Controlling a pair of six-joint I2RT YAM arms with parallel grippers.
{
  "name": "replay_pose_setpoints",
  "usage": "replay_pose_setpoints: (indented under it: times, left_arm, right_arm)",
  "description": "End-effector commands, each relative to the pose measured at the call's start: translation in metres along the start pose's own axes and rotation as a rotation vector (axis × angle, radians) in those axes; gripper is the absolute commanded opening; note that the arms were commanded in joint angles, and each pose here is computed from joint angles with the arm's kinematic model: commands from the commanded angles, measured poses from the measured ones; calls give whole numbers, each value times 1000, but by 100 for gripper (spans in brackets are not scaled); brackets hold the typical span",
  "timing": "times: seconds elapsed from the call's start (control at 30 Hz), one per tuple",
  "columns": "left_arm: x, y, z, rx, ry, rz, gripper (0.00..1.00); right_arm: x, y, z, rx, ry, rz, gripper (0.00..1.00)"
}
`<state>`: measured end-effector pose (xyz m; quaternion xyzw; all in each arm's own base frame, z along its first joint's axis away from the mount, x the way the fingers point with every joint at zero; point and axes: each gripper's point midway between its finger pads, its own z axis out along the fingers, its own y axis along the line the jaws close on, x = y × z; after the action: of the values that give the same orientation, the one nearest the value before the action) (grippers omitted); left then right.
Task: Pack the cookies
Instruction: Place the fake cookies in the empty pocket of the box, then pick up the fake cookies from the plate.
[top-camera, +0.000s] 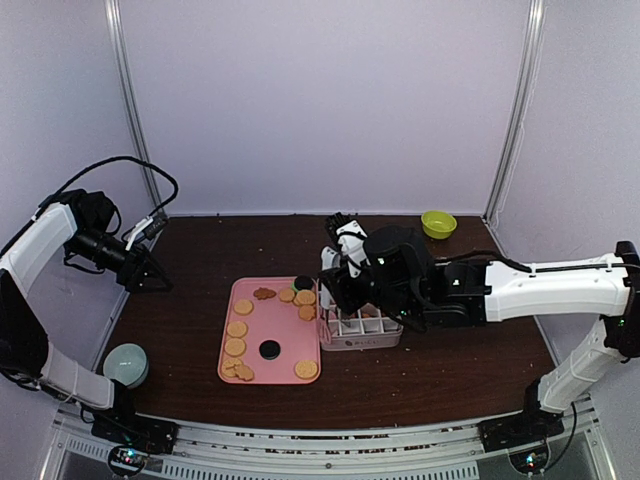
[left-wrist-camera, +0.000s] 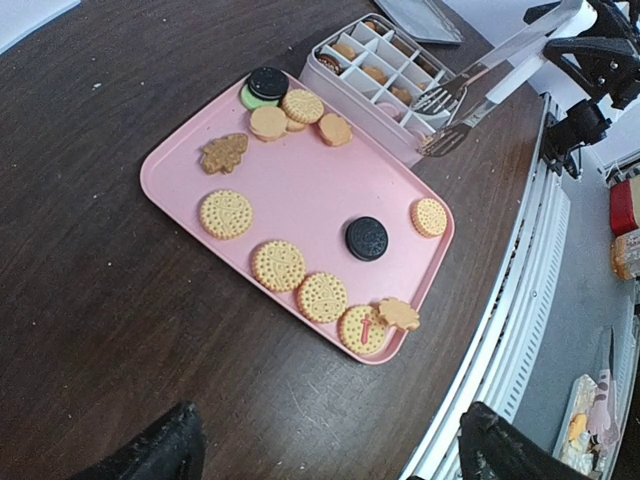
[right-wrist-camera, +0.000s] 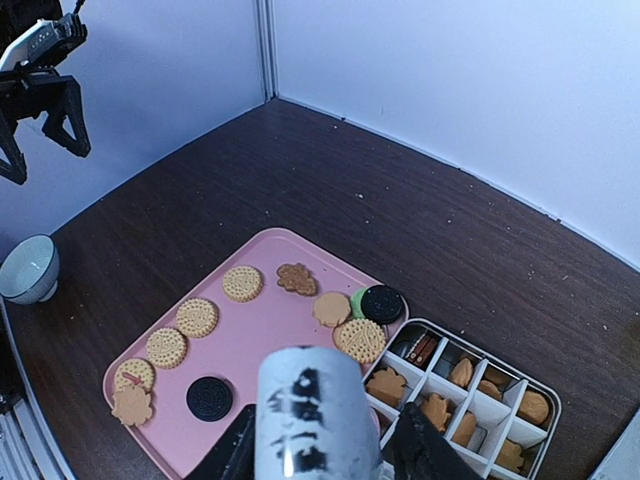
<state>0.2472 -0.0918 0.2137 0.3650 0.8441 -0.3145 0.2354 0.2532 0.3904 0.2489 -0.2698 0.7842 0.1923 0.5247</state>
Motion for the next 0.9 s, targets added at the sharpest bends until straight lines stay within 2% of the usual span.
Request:
replay_pose_setpoints:
  times: [0.0,0.17,0.4,0.67,0.87]
  left_arm:
    - [-4,-2,-5,4,-23,19,91]
    - [-4,-2,-4,7,-21,18,91]
    - [-4,-2,-5,3,-21,21,91]
    - [-4,-2,-4,9,-25,19,91]
    - [-5,-2,-3,15,-28,12,91]
  right_arm:
    - [-21,2,-5,5,-48,5,43]
    - [-34,8,-8,-11,-79,5,39]
    - [-55,12,-10,-18,-118,3,23]
    - [-89,31,-16,-67,-183,-7,22]
    - [-99,78,6,-190,-207,21,23]
